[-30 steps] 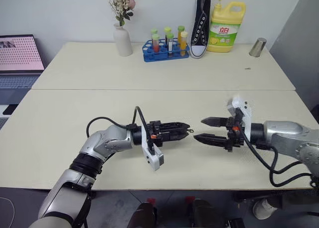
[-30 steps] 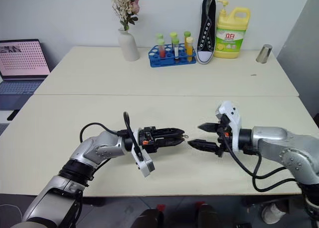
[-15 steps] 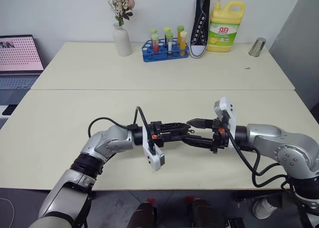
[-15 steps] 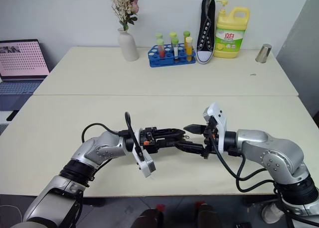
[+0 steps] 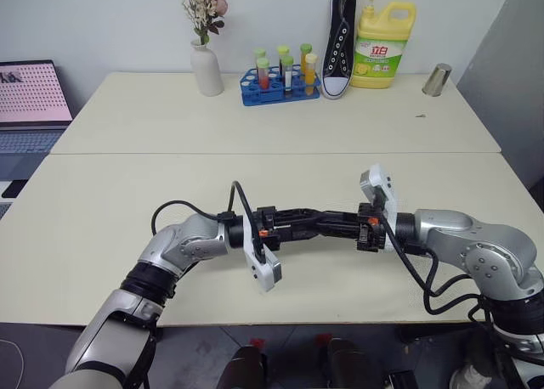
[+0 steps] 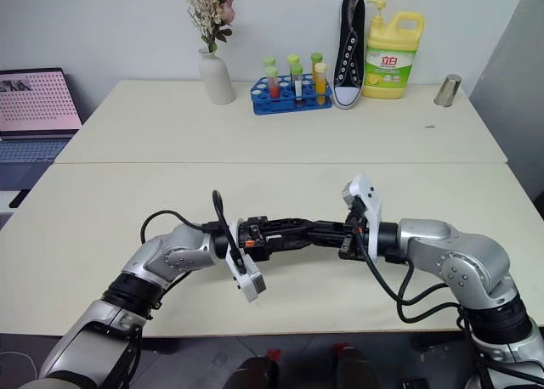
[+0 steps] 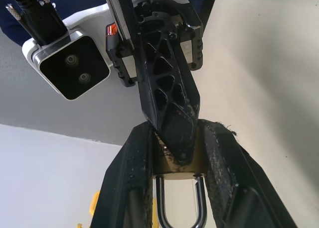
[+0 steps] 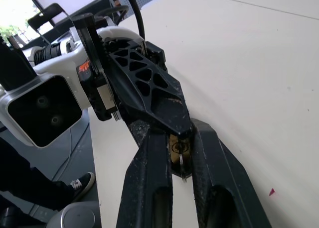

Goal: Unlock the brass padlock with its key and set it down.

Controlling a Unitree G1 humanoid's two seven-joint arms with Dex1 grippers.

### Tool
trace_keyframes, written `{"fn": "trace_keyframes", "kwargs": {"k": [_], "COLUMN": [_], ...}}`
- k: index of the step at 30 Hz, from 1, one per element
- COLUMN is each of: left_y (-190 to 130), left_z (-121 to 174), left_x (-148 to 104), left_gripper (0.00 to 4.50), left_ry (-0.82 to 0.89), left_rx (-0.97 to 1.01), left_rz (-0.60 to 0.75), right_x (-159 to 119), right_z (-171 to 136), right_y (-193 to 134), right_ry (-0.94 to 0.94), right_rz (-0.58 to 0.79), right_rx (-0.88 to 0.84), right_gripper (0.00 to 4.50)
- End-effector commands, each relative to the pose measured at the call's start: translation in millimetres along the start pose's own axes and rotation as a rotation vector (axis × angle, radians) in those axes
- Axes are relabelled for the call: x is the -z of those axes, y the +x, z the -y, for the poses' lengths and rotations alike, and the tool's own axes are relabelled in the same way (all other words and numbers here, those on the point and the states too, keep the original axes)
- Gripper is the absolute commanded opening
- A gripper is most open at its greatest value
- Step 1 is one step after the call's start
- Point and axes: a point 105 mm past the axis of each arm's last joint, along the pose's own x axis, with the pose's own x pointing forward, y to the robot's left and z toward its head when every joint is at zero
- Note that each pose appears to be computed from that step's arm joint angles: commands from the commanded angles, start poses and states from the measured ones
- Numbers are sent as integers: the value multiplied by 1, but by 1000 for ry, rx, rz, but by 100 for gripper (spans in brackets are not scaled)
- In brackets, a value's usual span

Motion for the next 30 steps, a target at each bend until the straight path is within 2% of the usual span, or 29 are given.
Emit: {"fn": "trace_keyframes", "kwargs": {"k": [1, 10, 11, 17, 20, 23, 28, 30], "left_y": [2, -1, -2, -14, -17, -21, -34, -38], "left_z": [-9, -10, -11, -12, -20, -35, -64, -65], "left_x": [-7, -11, -11, -18, -22, -14, 26, 45], "left_gripper": [99, 99, 172, 352, 353, 294, 130, 67], "left_ry": [21, -38, -39, -58, -83, -145, -299, -440], "left_rx": [-32, -39, -38, -44, -89, -164, -325, -368], "left_rz": [32, 46, 46, 50, 54, 11, -159, -228], "right_x": [-11, -12, -11, -8, -6, -5, -6, -6], "right_z": [-6, -7, -6, 0, 4, 6, 6, 4], "right_y": [-1, -1, -1, -6, -9, -12, -16, -16], "right_ry": [-45, -50, -52, -59, -73, -87, -111, -123], "right_rz": [30, 34, 32, 18, 5, -2, -10, -11], "right_rx": [-25, -29, -28, 3, 21, 28, 30, 21], "right_gripper": [15, 15, 15, 15, 15, 15, 15, 15]}}
